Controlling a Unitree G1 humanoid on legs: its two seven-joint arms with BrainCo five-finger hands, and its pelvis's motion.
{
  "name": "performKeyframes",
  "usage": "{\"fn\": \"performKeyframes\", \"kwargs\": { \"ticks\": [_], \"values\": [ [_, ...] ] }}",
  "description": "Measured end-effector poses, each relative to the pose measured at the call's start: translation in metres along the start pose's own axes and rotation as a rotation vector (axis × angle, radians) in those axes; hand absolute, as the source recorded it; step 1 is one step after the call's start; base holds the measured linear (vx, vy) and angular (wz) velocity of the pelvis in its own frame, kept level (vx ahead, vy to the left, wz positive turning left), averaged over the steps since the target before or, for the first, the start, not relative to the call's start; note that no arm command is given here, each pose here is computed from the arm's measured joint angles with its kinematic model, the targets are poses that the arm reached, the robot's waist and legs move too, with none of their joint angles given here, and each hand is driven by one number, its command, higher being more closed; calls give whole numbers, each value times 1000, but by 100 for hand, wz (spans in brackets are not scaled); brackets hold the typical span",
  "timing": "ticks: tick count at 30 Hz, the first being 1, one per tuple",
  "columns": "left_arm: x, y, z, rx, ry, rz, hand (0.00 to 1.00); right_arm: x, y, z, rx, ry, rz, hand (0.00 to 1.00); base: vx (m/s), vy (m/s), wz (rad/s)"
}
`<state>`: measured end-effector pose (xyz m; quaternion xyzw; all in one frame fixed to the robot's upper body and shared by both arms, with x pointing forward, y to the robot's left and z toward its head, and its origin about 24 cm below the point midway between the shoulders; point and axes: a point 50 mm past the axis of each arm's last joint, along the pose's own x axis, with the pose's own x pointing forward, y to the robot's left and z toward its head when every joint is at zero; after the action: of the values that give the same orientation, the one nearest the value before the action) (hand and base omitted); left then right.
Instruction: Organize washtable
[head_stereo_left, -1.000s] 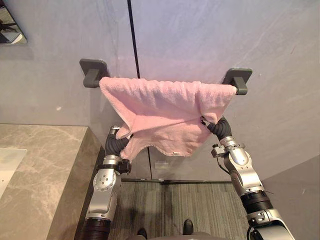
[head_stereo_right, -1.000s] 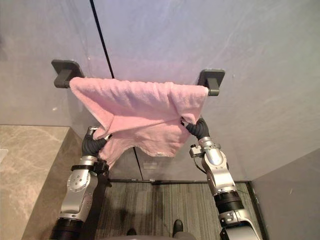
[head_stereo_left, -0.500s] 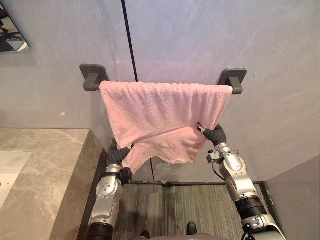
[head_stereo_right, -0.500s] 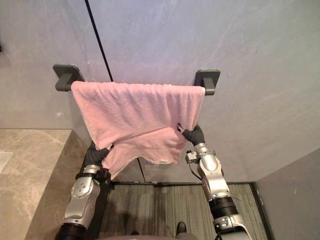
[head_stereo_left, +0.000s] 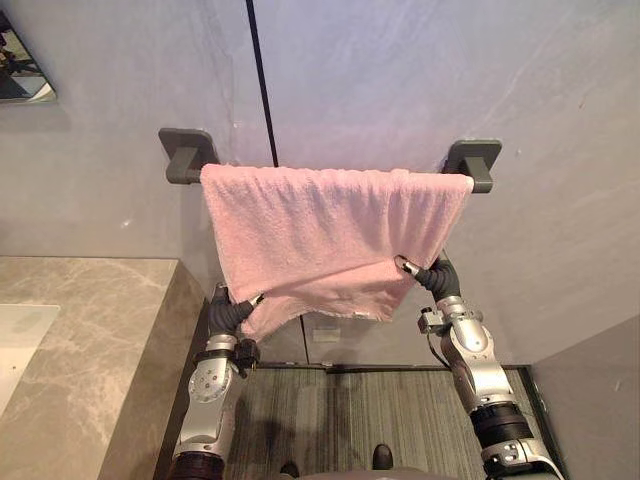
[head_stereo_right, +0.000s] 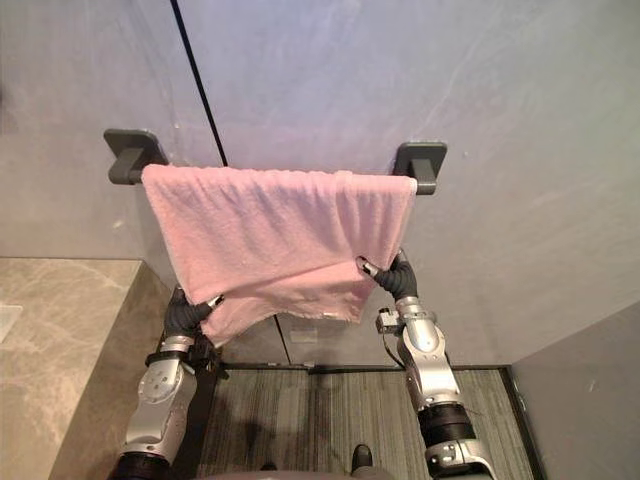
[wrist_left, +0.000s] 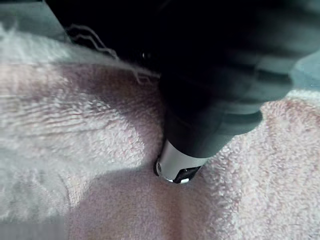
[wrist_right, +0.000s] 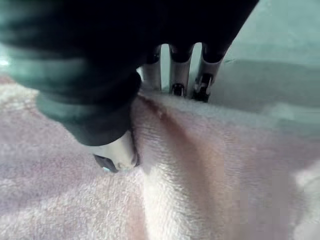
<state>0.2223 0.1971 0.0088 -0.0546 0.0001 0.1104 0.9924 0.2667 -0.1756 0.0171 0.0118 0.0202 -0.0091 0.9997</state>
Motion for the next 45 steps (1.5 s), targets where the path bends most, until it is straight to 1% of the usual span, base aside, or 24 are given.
{"fn": "performKeyframes", "kwargs": {
  "ticks": [5, 8, 11, 17, 18, 21, 23, 24, 27, 28, 30, 31, 32, 34, 35, 36, 37, 38, 39, 40, 42, 45],
  "values": [
    [-17, 13, -12, -8, 59, 63, 0, -18, -23, -18, 3, 79, -113, 0, -54, -25, -1],
    [-24, 20, -13, -28, 70, 109, 0, -26, -30, -25, 15, 108, -174, 0, 0, 0, 0],
    [-26, 24, -6, -57, 38, 147, 0, -34, -40, -24, 30, 102, -245, 0, 0, 0, 0],
    [-25, 41, 25, -67, -98, 216, 0, -39, -63, -4, 25, 14, -359, 0, -1, 0, 5],
    [-25, 46, 43, -63, -179, 236, 0, -40, -72, 13, 10, -59, -403, 0, -12, -3, 4],
    [-27, 51, 66, -56, -285, 264, 0, -41, -78, 37, 2, -162, -439, 0, -27, -4, 0],
    [-31, 53, 92, -47, -414, 275, 0, -41, -81, 65, -4, -300, -463, 0, -57, -8, -1],
    [-32, 53, 100, -44, -450, 269, 0, -42, -82, 74, -8, -340, -466, 0, -47, -8, 0],
    [-38, 47, 140, -23, -645, 218, 0, -44, -78, 118, -22, -555, -433, 0, -43, -8, 0],
    [-39, 45, 150, -23, -700, 199, 0, -44, -75, 131, -18, -620, -412, 0, -49, -7, -1],
    [-44, 37, 177, -69, -848, 110, 0, -48, -60, 169, 37, -825, -302, 0, -53, -9, -2],
    [-45, 35, 182, -87, -877, 81, 0, -49, -55, 176, 61, -871, -255, 0, -42, -7, -3],
    [-47, 25, 192, -129, -926, -9, 0, -52, -41, 192, 114, -960, -147, 0, -36, -5, -3],
    [-47, 11, 198, -176, -949, -133, 0, -54, -23, 202, 168, -1020, -10, 0, -34, -5, -3],
    [-45, -4, 199, -218, -943, -257, 0, -53, -4, 208, 201, -1040, 128, 0, -40, -7, -4],
    [-44, -17, 199, -247, -929, -354, 0, -52, 12, 210, 223, -1038, 235, 0, -39, -9, -4],
    [-44, -24, 198, -269, -916, -413, 0, -51, 22, 210, 243, -1030, 302, 0, -31, -10, -3],
    [-44, -39, 195, -303, -888, -528, 0, -51, 38, 208, 273, -1008, 420, 0, 0, 0, 0],
    [-44, -49, 192, -324, -858, -615, 0, -51, 49, 205, 297, -983, 504, 0, 0, 0, 0],
    [-45, -53, 190, -327, -841, -651, 0, -51, 53, 203, 306, -968, 540, 0, 0, 0, 0],
    [-43, -66, 177, -323, -750, -767, 0, -51, 69, 196, 322, -901, 669, 0, 0, 0, 0],
    [-37, -74, 160, -301, -643, -827, 0, -45, 78, 183, 297, -812, 751, 0, -37, -7, -1]
  ]
}}
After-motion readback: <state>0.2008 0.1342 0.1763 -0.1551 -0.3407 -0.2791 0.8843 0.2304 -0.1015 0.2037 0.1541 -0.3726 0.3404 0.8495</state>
